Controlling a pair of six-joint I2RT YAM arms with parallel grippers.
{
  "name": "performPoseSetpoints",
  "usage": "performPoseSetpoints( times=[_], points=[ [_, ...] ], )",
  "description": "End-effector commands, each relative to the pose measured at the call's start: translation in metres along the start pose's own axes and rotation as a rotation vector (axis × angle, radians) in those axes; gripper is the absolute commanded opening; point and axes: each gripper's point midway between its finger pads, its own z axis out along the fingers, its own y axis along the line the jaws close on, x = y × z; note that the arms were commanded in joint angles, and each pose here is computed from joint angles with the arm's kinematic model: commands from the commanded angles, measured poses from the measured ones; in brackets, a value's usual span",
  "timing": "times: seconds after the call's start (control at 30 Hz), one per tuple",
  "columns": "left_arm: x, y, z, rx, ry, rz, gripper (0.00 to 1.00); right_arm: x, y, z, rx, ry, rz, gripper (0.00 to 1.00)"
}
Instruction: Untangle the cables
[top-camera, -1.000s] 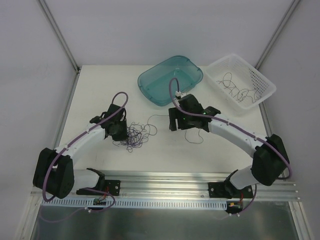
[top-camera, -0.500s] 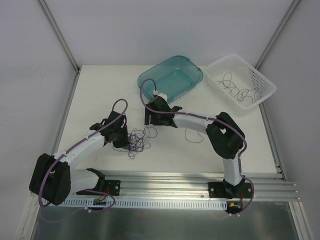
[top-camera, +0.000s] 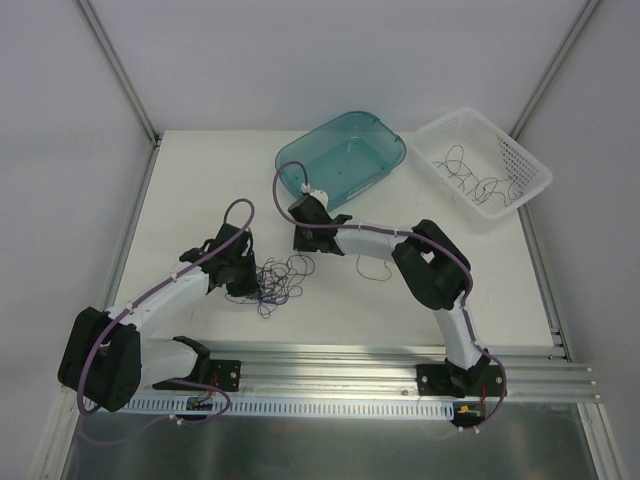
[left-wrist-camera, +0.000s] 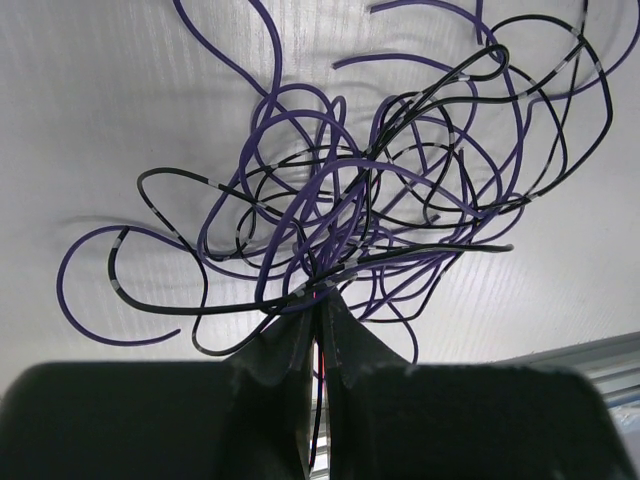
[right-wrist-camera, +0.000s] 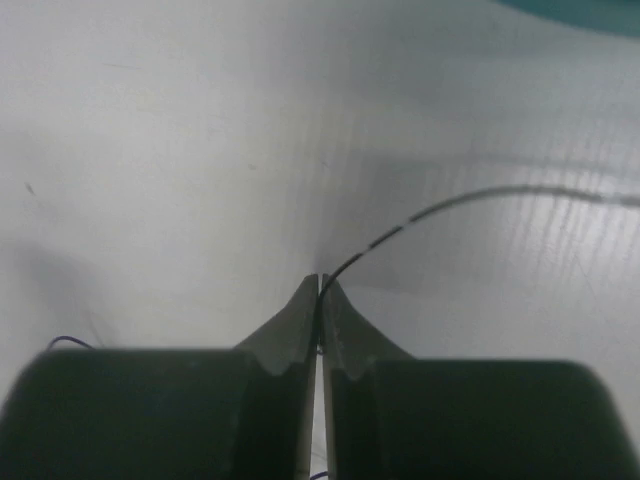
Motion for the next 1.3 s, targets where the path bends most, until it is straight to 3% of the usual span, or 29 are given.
performPoseSetpoints(
  times=[0.0, 0.27, 0.6, 1.07, 1.27],
  points=[
    [-0.004, -0.002, -0.002, -0.003, -0.030, -0.011, 0.00, -0.018, 0.007, -0.031, -0.051, -0.045, 0.026, 0.01],
    [-0.010, 0.009, -0.006, -0.050, -0.092, -0.054, 0.00, -0.047, -0.057, -0.138, -0.020, -0.082, 0.028, 0.01],
    [-0.018, 0.024, -0.009, -0.104, -0.131, -0.120, 0.01, -0.087, -0.149, -0.287, 0.037, -0.253, 0.045, 0.01],
    [-0.028, 0.052, -0.007, -0.214, -0.151, -0.205, 0.00, -0.135, -0.128, -0.432, -0.153, -0.468, -0.038, 0.01],
    [-0.031, 0.075, -0.006, -0.248, -0.163, -0.414, 0.00, -0.145, -0.134, -0.481, -0.088, -0.585, -0.089, 0.01]
  ],
)
